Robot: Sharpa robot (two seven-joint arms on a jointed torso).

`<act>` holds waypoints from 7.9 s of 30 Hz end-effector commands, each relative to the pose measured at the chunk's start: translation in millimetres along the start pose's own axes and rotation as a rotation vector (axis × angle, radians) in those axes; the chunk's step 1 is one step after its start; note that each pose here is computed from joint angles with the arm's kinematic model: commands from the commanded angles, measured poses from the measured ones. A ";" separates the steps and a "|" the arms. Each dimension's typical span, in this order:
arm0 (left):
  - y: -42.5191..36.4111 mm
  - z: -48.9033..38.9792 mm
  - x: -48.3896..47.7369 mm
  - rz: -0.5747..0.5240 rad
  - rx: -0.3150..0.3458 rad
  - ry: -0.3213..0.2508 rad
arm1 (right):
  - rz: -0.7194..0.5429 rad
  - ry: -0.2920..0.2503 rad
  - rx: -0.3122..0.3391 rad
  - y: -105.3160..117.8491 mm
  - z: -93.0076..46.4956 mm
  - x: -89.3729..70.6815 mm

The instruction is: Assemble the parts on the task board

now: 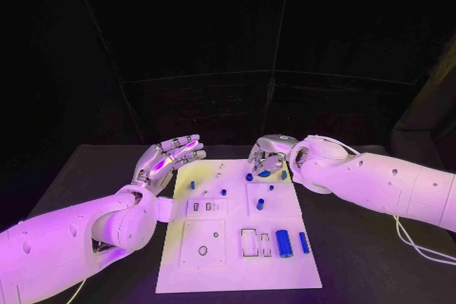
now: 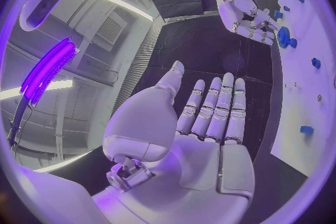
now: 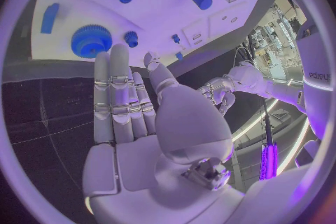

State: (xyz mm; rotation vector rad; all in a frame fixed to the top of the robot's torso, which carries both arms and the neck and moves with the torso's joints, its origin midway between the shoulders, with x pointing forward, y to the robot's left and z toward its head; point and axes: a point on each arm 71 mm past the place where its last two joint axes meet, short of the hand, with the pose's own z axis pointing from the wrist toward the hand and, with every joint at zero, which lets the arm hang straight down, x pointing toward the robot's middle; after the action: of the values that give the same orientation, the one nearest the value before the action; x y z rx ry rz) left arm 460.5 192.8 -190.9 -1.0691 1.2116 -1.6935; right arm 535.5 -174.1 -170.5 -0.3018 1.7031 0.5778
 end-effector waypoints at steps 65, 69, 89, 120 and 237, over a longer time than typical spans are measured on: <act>-4.0 -0.6 -4.2 -0.009 0.025 0.004 | -0.115 -0.043 -0.043 27.5 17.1 -0.6; -4.2 -0.6 -5.1 -0.015 0.023 -0.001 | -0.092 -0.147 -0.041 30.1 15.0 -8.2; -5.3 2.2 -4.8 -0.029 0.026 -0.004 | -0.071 -0.161 -0.042 41.3 45.4 -6.0; -8.5 5.6 -1.3 -0.030 0.027 0.005 | -0.141 -0.118 0.015 61.2 65.5 0.2; -10.4 7.8 -15.3 -0.032 0.015 0.012 | 0.070 -0.023 0.265 -20.2 4.2 -10.2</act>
State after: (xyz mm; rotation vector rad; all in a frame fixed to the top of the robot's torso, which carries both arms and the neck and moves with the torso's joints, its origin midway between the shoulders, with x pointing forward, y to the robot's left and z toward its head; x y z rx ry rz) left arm 472.0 208.4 -184.0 -1.0838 1.1915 -1.7099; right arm 551.7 -190.4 -167.3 -0.0563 1.7914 0.4087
